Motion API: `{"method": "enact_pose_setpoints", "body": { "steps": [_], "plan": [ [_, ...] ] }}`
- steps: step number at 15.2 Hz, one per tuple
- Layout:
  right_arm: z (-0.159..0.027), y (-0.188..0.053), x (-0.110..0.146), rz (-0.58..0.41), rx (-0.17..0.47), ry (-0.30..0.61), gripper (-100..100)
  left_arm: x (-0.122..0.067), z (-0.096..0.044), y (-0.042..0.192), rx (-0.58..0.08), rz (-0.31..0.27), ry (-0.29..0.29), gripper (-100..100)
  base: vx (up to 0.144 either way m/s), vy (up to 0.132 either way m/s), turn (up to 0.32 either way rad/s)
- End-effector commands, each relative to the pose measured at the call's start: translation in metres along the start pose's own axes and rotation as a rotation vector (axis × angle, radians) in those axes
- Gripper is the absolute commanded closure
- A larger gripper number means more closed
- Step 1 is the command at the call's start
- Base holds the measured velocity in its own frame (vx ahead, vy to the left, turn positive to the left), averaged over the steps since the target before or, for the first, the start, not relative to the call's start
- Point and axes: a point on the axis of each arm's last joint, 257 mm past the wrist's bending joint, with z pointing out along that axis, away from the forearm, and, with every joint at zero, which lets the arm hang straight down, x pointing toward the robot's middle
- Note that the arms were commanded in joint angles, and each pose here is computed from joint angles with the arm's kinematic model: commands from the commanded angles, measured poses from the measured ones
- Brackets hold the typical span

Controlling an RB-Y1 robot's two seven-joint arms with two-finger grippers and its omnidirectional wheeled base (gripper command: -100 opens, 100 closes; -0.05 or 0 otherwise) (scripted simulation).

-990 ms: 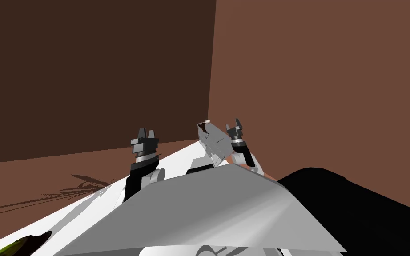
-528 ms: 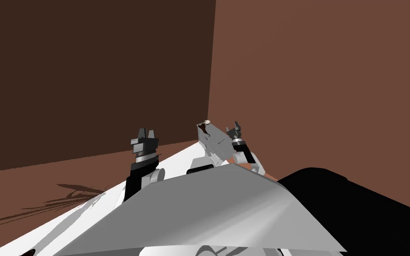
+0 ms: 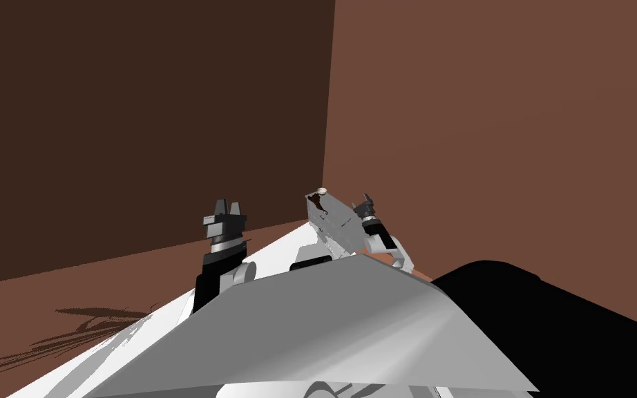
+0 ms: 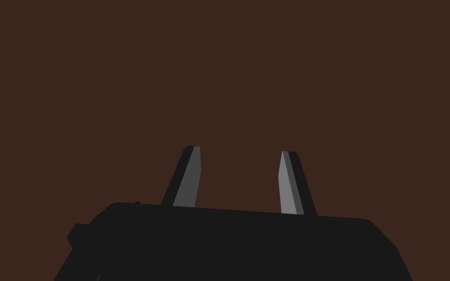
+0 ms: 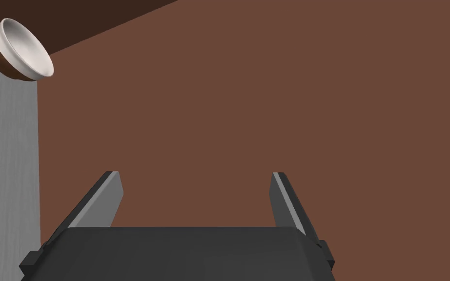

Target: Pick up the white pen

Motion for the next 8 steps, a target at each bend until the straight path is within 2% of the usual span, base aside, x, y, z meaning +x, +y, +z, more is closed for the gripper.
{"method": "enact_pose_setpoints", "body": {
  "steps": [1,2,3,5,6,8],
  "plan": [
    [0.001,-0.010,-0.014,0.043,0.040,-0.040,-100,0.000,0.000,0.000,0.000,0.000,0.000,0,0.092,0.042,-0.077],
    [0.001,-0.010,-0.014,0.043,0.040,-0.040,-100,0.000,0.000,0.000,0.000,0.000,0.000,0,0.069,0.035,-0.036],
    [0.000,-0.018,-0.031,0.080,0.070,-0.081,-100,0.000,0.000,0.000,0.000,0.000,0.000,0,0.072,0.045,-0.076],
    [0.000,-0.023,-0.034,0.093,0.086,-0.095,-100,0.000,0.000,0.000,0.000,0.000,0.000,0,0.085,0.051,-0.052],
    [-0.002,-0.030,-0.051,0.128,0.110,-0.135,-100,0.000,0.000,0.000,0.000,0.000,0.000,0,0.097,0.062,-0.067],
    [-0.003,-0.035,-0.055,0.145,0.130,-0.153,-100,0.000,0.000,0.000,0.000,0.000,0.000,0,0.087,0.053,-0.057]
  ]
}}
